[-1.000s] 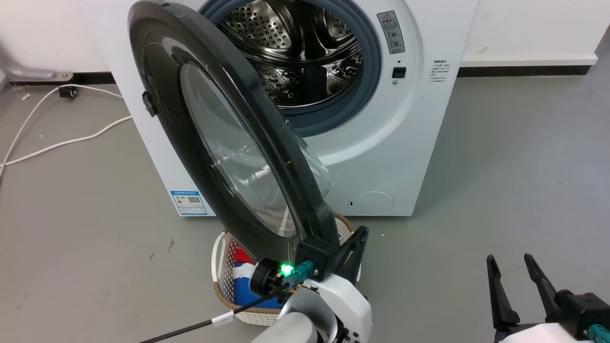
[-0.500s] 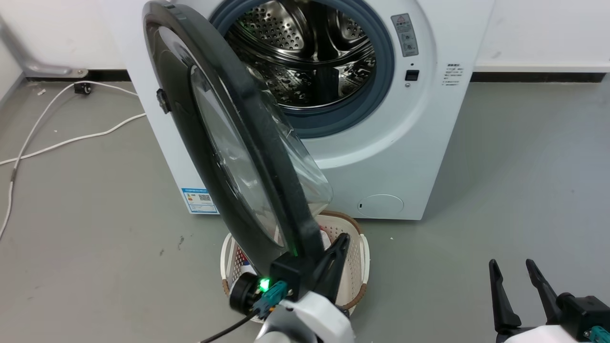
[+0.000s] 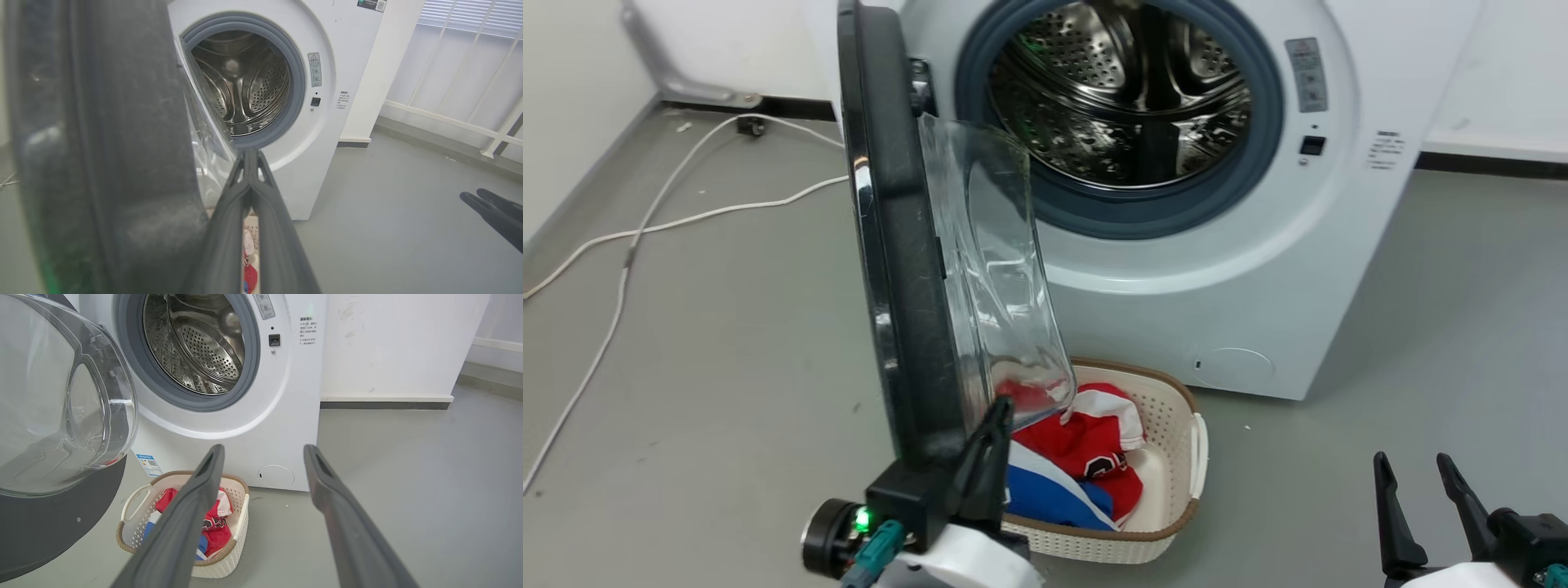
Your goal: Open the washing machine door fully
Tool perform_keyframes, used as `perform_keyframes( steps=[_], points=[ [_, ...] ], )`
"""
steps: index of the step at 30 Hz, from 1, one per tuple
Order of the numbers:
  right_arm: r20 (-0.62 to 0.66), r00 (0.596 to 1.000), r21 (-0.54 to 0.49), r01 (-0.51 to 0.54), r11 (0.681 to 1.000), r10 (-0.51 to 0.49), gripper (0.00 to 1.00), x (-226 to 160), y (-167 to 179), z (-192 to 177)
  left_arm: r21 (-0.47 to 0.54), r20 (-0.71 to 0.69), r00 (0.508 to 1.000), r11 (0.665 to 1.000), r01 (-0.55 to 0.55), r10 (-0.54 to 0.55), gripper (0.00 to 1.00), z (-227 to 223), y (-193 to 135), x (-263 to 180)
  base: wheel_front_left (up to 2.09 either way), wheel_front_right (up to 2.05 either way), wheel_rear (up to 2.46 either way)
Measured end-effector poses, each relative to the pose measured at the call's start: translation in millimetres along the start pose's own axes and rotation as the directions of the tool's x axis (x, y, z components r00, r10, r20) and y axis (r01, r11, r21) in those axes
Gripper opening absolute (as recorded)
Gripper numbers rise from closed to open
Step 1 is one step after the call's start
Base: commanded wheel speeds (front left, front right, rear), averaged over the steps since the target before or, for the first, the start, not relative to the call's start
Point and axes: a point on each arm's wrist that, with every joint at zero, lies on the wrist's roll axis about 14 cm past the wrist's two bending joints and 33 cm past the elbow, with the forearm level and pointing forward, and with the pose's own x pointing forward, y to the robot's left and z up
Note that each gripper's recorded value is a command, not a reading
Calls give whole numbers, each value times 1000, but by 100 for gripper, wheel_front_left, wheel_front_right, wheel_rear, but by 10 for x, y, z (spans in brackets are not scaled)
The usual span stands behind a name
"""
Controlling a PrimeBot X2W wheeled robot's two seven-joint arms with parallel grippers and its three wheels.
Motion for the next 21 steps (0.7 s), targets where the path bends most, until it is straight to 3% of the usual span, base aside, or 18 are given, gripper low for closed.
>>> perform_keyframes(
  steps=[7,8,11,21],
  points=[
    [-12,998,-3,-70,998,70,100,155,216,-20,24,14,986,986,-165,165,0,102,492,-249,0,0,0],
    [-15,994,-4,-105,995,104,100,228,330,-22,43,20,970,969,-243,243,0,129,750,-358,0,0,0],
    [-14,991,-7,-130,991,130,100,306,417,-10,59,22,950,949,-311,310,0,140,998,-454,0,0,0],
    [-65,982,-17,-178,984,177,100,423,569,-115,76,-1,901,898,-433,434,0,19,1691,-587,0,0,0]
  ],
)
